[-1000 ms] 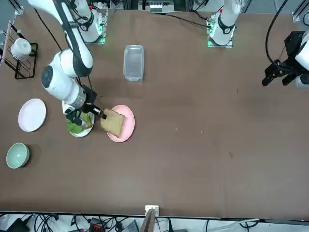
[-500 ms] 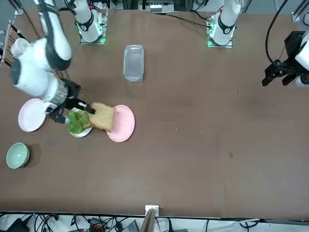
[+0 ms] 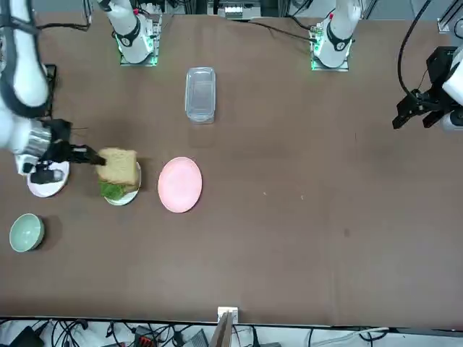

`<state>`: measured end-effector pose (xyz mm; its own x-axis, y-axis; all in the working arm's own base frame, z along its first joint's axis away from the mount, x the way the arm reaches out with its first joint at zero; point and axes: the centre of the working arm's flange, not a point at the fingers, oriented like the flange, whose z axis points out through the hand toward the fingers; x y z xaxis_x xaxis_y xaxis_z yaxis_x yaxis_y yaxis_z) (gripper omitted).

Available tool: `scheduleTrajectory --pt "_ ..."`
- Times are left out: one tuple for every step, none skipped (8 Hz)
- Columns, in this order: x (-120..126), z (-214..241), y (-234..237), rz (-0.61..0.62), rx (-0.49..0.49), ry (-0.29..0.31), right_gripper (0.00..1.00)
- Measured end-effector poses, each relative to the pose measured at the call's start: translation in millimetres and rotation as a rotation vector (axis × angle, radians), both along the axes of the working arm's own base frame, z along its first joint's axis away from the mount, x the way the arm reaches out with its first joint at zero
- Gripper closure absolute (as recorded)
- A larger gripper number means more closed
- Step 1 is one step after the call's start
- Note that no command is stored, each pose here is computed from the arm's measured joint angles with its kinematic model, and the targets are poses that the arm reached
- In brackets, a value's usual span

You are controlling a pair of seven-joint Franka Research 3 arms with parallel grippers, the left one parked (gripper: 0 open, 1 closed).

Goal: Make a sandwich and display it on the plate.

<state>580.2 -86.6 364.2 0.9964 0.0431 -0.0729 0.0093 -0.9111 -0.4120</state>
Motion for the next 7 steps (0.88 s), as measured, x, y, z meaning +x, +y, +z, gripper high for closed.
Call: scheduleTrajectory --pt "-1.4 -12.2 -24.6 0.033 0.028 0.003 0.92" --pt "-2.5 -26.5 -42.9 0.049 0.075 0.013 0.92" --pt "-1.9 -42.7 -54.8 0.058 0.148 0.015 0.92" --pt "0.1 -59.2 -63.2 0.074 0.222 0.007 0.92" --pt "3.5 -74.3 -72.0 0.092 0.28 -0.007 0.92" --pt "8.5 -86.5 -81.1 0.111 0.323 -0.019 0.92" --pt "14.1 -96.8 -87.9 0.132 0.361 -0.03 0.92"
